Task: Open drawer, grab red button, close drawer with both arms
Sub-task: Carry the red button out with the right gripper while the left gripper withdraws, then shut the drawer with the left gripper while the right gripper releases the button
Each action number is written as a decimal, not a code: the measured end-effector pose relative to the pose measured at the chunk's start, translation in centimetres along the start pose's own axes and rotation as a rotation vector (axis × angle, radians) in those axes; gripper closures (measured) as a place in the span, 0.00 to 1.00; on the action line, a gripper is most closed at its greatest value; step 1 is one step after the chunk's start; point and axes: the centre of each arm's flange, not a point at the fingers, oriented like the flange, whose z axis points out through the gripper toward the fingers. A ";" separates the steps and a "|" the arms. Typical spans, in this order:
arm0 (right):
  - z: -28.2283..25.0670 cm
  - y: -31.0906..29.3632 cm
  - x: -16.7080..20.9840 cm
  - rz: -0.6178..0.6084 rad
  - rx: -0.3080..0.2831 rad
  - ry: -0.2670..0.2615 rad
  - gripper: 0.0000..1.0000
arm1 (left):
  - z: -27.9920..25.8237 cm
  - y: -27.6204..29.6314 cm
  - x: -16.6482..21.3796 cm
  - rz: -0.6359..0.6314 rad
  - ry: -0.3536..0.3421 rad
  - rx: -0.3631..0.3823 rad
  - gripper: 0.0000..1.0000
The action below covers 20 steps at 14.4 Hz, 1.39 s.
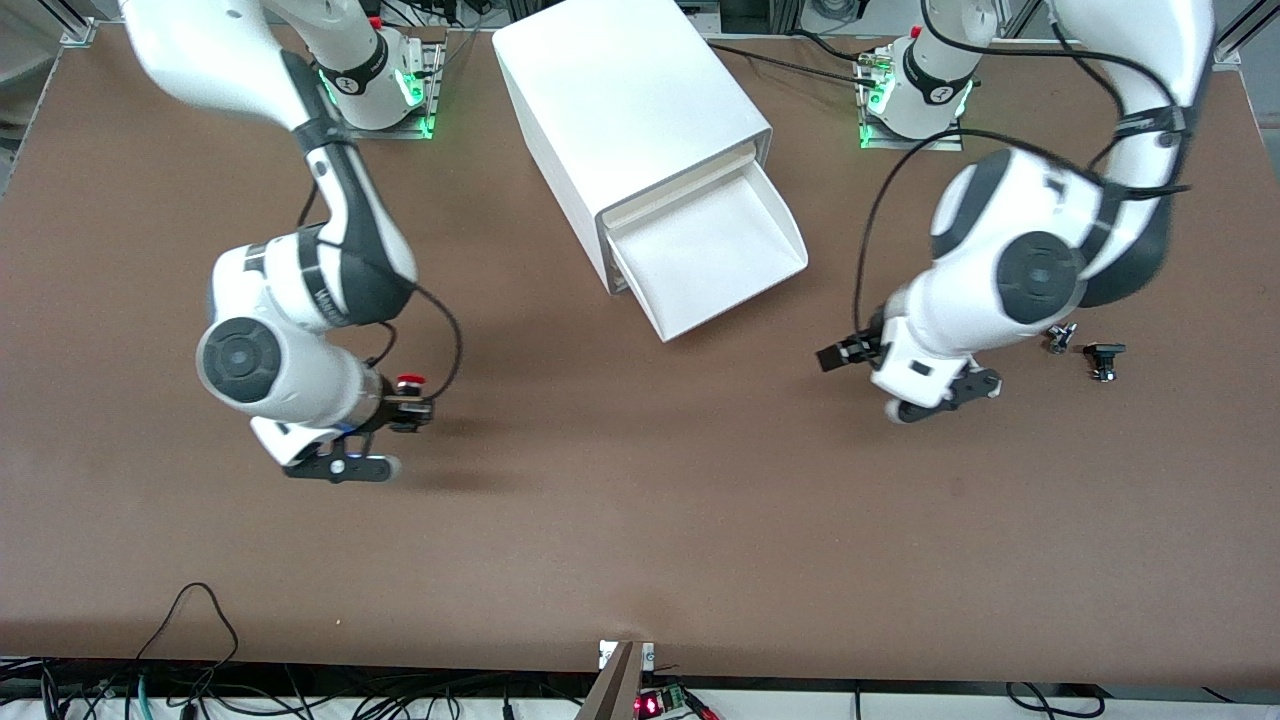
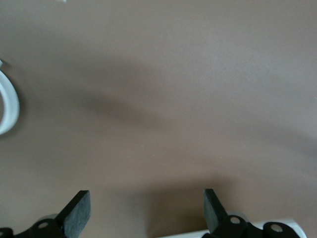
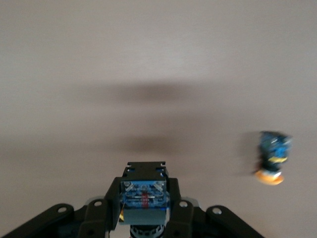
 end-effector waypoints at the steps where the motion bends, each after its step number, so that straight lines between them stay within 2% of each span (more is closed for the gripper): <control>1: 1.3 2.0 0.0 -0.014 -0.001 -0.001 0.59 | 1.7 1.1 -1.5 -0.027 0.005 0.018 0.00; 4: 4.7 5.0 -0.4 -0.036 -0.001 0.008 0.59 | 5.6 4.6 -5.8 -0.098 0.039 0.015 0.00; 7: 7.5 6.7 -0.8 -0.028 0.000 0.035 0.59 | 9.3 6.4 -9.0 -0.121 0.126 0.018 0.00; 13: 13.3 8.1 -1.0 -0.011 -0.010 0.009 0.59 | 11.4 7.2 -11.6 -0.142 0.126 0.042 0.00; 15: 14.3 8.3 -1.1 -0.008 -0.012 0.002 0.56 | 12.0 7.4 -12.4 -0.135 0.122 0.052 0.00; 17: 14.5 8.5 -1.0 -0.005 -0.012 0.004 0.47 | 12.3 7.6 -13.0 -0.125 0.118 0.056 0.00; 18: 14.3 8.5 -0.9 -0.004 -0.012 0.010 0.34 | 12.4 7.8 -13.5 -0.117 0.114 0.058 0.00; 20: 13.5 8.5 -0.7 -0.005 -0.009 0.028 0.17 | 12.7 8.5 -15.2 -0.090 0.101 0.066 0.00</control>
